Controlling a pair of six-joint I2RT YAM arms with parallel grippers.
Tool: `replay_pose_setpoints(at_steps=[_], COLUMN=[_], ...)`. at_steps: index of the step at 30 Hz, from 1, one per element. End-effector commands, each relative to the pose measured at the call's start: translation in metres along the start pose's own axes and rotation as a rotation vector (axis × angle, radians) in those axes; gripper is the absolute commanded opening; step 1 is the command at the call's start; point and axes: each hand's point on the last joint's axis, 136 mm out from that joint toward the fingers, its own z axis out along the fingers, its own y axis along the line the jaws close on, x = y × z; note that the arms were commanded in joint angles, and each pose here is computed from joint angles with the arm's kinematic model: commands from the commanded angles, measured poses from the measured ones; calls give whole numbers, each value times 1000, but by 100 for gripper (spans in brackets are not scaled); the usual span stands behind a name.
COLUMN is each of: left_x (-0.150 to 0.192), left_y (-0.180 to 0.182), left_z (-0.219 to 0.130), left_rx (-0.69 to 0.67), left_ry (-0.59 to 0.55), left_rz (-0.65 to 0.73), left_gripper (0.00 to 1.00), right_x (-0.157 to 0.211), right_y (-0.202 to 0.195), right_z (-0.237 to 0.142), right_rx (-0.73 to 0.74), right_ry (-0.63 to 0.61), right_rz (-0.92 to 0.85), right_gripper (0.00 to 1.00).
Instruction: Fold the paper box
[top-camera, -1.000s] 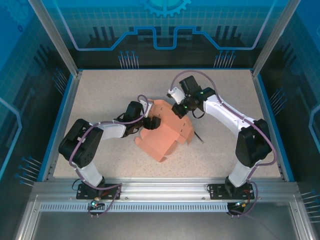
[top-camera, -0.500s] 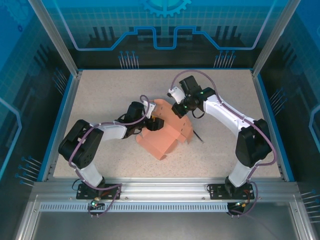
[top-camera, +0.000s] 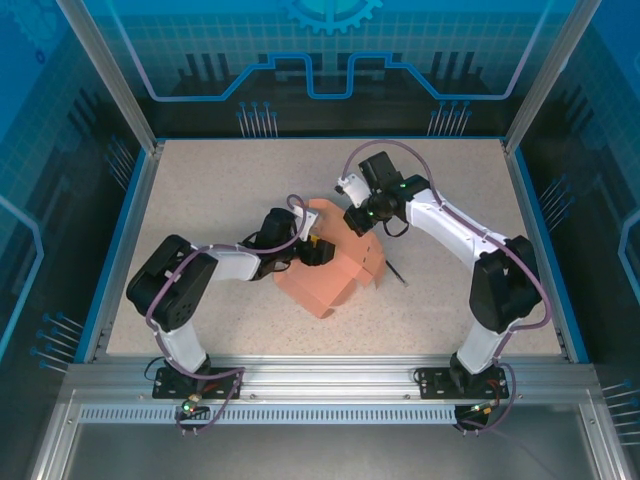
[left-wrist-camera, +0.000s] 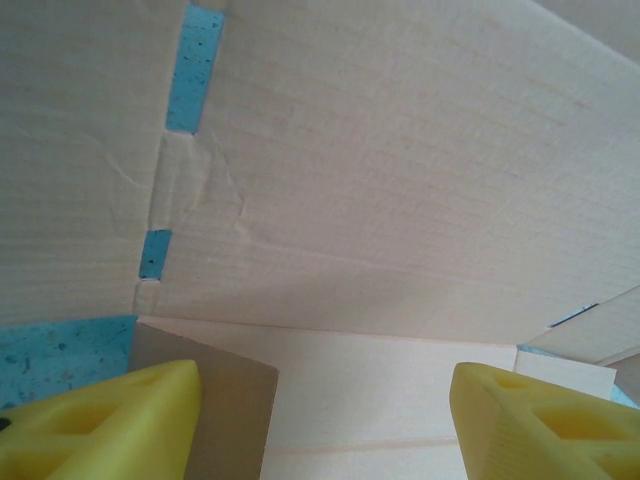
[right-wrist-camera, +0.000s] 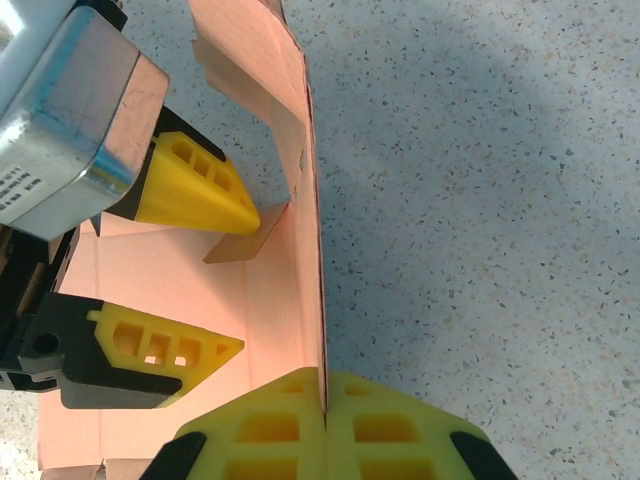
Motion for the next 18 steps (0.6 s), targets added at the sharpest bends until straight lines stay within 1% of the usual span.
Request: replay_pose_setpoints(at_steps=[1,7,11,15,18], left_x=[8,-6,-18,-39,-56], left_y=[-14,-18,-15,-13,-12], left_z=[2,-15,-37,-63,-76], left_rx=[73,78,74,63,63], left_ry=[3,-37,-73,-135,-167], left_rz=[-11,9,13,13,11], left_gripper=[69,72,73,75,76], right_x=[-7,-6,-5,-4,-5], right_y=[-3,-9,-9,-9,-8], right_z=[4,-1,-4,-4,-5], right_rx=[-13,14,16,14,5], right_ry=[-36,-42,-47,-48,-53], right_rz=[21,6,-9,-18,-22], right_gripper=[0,0,0,0,0])
